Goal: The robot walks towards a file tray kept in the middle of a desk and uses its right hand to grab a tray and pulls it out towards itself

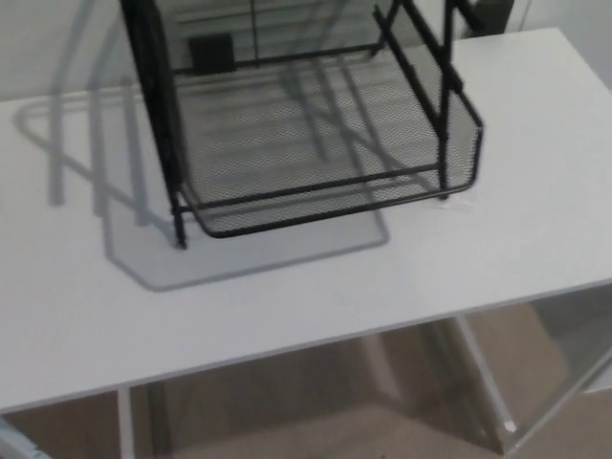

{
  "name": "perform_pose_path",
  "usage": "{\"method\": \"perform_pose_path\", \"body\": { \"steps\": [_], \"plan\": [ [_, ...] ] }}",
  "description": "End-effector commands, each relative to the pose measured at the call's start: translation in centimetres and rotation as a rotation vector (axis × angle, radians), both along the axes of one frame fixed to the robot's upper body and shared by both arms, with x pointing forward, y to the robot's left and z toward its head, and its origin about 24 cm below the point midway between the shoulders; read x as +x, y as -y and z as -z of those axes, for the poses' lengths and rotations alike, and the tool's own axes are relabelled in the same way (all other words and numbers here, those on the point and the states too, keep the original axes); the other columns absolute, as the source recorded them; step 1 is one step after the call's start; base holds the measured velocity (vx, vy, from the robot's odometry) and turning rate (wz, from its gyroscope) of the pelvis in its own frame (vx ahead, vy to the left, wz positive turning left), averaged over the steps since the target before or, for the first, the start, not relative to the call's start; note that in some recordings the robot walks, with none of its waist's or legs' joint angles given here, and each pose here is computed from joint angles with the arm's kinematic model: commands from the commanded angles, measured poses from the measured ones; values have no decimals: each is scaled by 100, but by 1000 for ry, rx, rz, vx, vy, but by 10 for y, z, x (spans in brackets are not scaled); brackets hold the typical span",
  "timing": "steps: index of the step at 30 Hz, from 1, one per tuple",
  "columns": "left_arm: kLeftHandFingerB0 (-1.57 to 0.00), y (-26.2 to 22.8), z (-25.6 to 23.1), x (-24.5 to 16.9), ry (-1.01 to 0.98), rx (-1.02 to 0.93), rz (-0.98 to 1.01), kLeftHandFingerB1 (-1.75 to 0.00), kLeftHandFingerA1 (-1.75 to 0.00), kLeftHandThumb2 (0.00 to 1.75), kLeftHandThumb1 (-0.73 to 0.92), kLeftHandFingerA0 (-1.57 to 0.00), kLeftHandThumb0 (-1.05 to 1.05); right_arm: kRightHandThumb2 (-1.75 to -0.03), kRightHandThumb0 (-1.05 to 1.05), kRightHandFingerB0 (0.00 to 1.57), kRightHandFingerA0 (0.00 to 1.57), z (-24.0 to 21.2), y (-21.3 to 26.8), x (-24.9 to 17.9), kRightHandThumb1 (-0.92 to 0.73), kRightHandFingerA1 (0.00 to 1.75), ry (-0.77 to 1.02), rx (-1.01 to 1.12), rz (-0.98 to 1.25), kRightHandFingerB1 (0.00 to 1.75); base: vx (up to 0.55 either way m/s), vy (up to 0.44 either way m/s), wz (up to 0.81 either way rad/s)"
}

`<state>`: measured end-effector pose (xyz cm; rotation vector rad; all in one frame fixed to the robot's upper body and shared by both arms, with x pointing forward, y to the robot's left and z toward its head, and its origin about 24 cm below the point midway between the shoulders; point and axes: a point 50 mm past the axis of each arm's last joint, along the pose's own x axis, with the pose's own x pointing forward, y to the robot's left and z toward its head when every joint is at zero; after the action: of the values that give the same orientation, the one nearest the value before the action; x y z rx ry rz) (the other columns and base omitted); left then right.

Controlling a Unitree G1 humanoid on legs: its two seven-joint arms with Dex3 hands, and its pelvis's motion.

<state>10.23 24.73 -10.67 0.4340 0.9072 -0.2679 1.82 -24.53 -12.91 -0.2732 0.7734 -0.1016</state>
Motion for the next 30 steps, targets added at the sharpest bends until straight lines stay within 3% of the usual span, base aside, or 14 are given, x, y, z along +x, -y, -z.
{"method": "perform_pose_path", "body": {
  "steps": [1,4,5,6,13,14,15,20,22,26,27,28,30],
  "plan": [
    [-22,-10,-1,5,37,7,-45,-31,-43,62,72,-31,-38,-61,-48,28,51,-2,6,-2,-70,49,14,-16,6,31,14,97,10],
    [-24,-13,-1,6,41,8,-65,-31,-43,61,71,-37,-37,-61,-49,29,52,0,6,-1,-69,50,5,-14,11,31,42,-8,8],
    [-11,-13,-1,6,42,5,-73,-49,-60,97,51,-30,-28,-61,-48,29,53,1,6,-1,-69,50,-1,-15,14,31,0,0,0],
    [-24,-13,-1,6,43,7,-71,-31,-45,61,70,-37,-38,-62,-47,30,54,1,6,-1,-72,52,-1,-14,12,31,1,-78,6],
    [-25,-11,1,4,35,25,-46,-32,-44,61,71,-36,-38,-62,-47,29,51,-2,3,-5,-73,56,9,-25,-19,31,13,-96,5],
    [-25,-11,0,3,36,20,-49,-32,-43,61,70,-36,-37,-89,-54,23,45,-2,4,-5,-59,61,2,-28,-17,45,4,-89,1],
    [-25,-11,1,3,36,18,-51,-32,-43,61,71,-35,-37,-61,-46,29,49,-1,4,-5,-71,51,-4,-35,-20,31,1,-85,0],
    [-24,-8,2,-1,25,46,-10,-32,-42,62,71,-34,-39,-61,-48,28,48,-5,0,-10,-72,46,26,-61,-72,31,0,-16,0],
    [-26,-7,2,-2,27,36,-15,-33,-47,61,70,-38,-37,-61,-48,31,50,-10,-4,-10,-72,47,85,-44,-74,32,0,0,0],
    [-27,-5,-1,3,48,48,0,-33,-48,60,69,-39,-38,-62,-54,28,47,-51,-27,4,-73,36,405,92,-2,30,0,0,0],
    [-13,-5,-1,4,52,49,3,-50,-62,97,50,-34,-28,-62,-57,27,46,-60,-29,5,-70,35,457,103,10,30,0,0,0],
    [-27,-4,-2,6,54,50,4,-33,-46,61,70,-40,-36,-62,-60,27,45,-71,-30,7,-73,35,516,114,18,30,0,0,0],
    [-26,-3,-4,10,65,44,10,-33,-45,61,70,-39,-36,-63,-61,27,42,-99,-30,10,-73,34,640,146,50,30,0,0,0]
  ]
}}
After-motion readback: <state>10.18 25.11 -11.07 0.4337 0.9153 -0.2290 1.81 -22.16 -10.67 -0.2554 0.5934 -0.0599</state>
